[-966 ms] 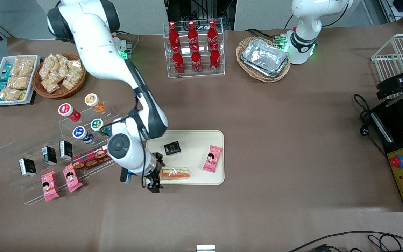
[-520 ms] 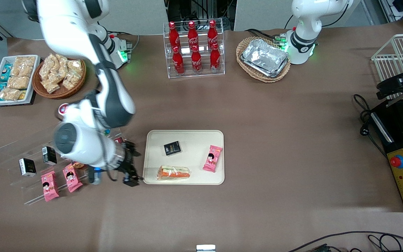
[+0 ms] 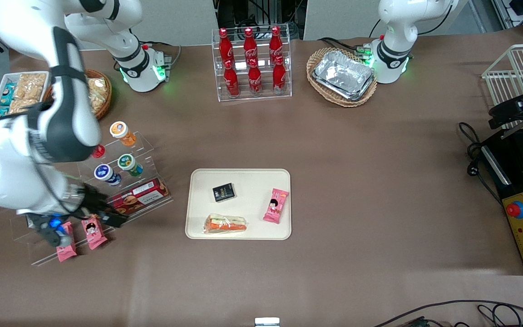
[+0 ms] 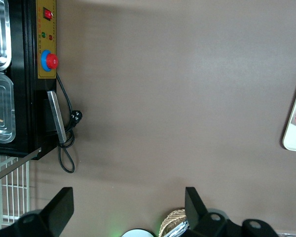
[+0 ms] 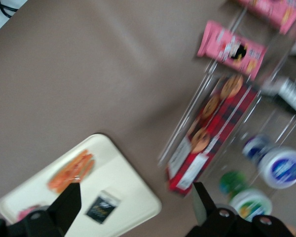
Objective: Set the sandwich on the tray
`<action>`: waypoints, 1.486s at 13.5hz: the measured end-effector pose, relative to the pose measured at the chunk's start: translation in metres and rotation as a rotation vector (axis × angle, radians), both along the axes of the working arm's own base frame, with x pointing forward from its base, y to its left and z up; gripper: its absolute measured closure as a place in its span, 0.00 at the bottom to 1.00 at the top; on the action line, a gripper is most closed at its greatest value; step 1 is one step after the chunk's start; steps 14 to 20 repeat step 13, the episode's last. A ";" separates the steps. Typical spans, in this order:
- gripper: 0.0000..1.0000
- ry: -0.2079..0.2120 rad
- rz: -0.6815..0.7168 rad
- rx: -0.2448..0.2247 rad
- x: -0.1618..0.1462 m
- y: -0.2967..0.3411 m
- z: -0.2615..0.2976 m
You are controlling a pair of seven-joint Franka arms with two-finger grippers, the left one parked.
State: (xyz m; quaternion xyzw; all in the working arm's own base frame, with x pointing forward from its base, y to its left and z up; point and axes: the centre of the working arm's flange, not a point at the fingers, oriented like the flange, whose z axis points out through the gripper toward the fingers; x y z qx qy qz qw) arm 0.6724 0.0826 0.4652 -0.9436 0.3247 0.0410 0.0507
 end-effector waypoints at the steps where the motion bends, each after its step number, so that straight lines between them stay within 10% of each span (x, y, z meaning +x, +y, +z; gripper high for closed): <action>1: 0.00 -0.014 0.095 0.003 -0.001 -0.029 0.002; 9: 0.00 -0.116 0.419 -0.045 -0.062 -0.146 0.078; 13: 0.00 -0.095 0.448 -0.072 -0.121 -0.159 0.106; 20: 0.00 -0.095 0.448 -0.072 -0.121 -0.159 0.106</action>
